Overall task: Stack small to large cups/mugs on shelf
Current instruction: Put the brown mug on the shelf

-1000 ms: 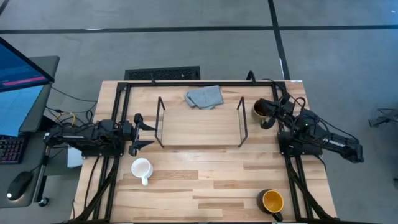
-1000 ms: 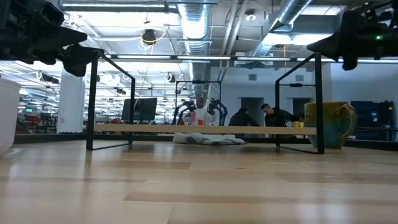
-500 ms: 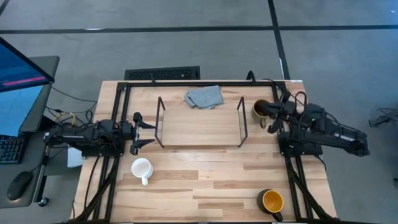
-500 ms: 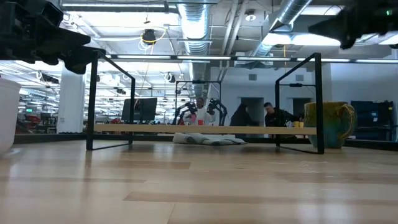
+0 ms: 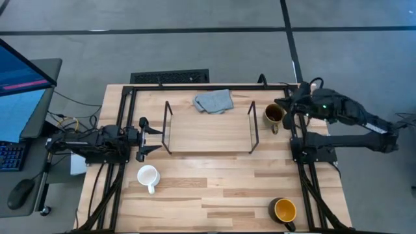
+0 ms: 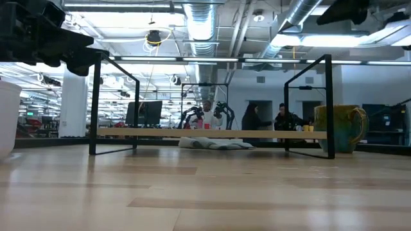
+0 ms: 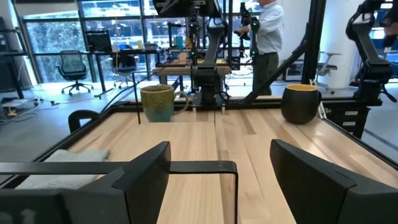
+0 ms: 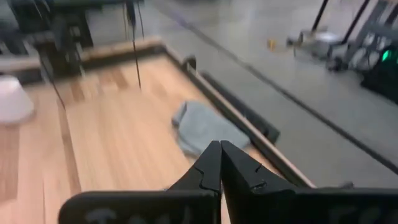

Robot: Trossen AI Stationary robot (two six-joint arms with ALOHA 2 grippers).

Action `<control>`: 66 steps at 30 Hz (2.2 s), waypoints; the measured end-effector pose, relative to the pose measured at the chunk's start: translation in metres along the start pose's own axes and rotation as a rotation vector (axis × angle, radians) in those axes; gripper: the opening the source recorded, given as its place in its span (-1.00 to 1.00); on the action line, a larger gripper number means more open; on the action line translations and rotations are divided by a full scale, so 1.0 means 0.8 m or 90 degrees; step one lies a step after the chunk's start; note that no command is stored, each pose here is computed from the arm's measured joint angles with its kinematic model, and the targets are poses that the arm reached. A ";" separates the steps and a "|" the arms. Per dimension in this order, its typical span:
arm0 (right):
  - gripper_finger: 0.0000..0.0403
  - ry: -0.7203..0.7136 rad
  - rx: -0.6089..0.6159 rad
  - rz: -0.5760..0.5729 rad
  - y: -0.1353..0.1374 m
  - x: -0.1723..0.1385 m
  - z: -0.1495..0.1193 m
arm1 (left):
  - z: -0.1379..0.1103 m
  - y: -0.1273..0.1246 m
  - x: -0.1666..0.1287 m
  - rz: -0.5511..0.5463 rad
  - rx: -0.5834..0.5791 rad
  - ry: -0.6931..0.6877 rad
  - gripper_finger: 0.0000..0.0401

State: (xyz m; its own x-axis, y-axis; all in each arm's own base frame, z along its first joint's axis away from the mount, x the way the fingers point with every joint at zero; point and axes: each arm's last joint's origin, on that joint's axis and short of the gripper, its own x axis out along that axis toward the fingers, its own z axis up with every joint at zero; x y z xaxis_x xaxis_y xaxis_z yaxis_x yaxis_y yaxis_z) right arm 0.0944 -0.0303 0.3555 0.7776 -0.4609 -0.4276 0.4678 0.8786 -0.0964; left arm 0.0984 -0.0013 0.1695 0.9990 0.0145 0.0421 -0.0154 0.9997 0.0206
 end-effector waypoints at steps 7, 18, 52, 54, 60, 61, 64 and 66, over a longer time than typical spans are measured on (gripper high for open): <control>-0.86 0.175 0.000 -0.060 -0.003 -0.002 0.019 | -0.002 0.000 0.000 0.000 0.001 0.011 0.33; -0.86 0.417 0.099 -0.180 -0.011 0.017 0.000 | -0.002 0.000 0.000 -0.001 0.015 0.012 0.33; -0.11 0.469 0.022 -0.156 -0.008 0.072 0.008 | -0.002 0.000 0.000 -0.001 0.023 0.013 0.33; -0.11 0.494 0.042 -0.174 -0.011 0.076 0.005 | -0.002 0.000 0.000 -0.001 0.023 0.013 0.33; -0.13 0.579 0.091 -0.233 -0.036 0.092 -0.004 | -0.002 0.000 0.000 -0.001 0.024 0.013 0.33; -0.12 0.588 0.098 -0.241 -0.041 0.096 -0.005 | -0.002 0.000 0.000 -0.001 0.027 0.013 0.33; -0.12 0.599 0.118 -0.261 -0.056 0.110 -0.007 | -0.002 0.000 0.000 0.000 0.029 0.013 0.33; -0.12 0.605 0.121 -0.266 -0.065 0.116 -0.008 | -0.002 0.000 0.000 0.000 0.030 0.013 0.33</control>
State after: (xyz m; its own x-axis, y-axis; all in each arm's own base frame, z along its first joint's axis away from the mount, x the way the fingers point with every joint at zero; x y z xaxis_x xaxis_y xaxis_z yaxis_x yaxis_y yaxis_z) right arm 0.1396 -0.1184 0.3148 -0.0714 -0.3625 -0.9292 0.7450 0.6000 -0.2914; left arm 0.0985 -0.0013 0.1676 0.9996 0.0149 0.0223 -0.0163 0.9976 0.0670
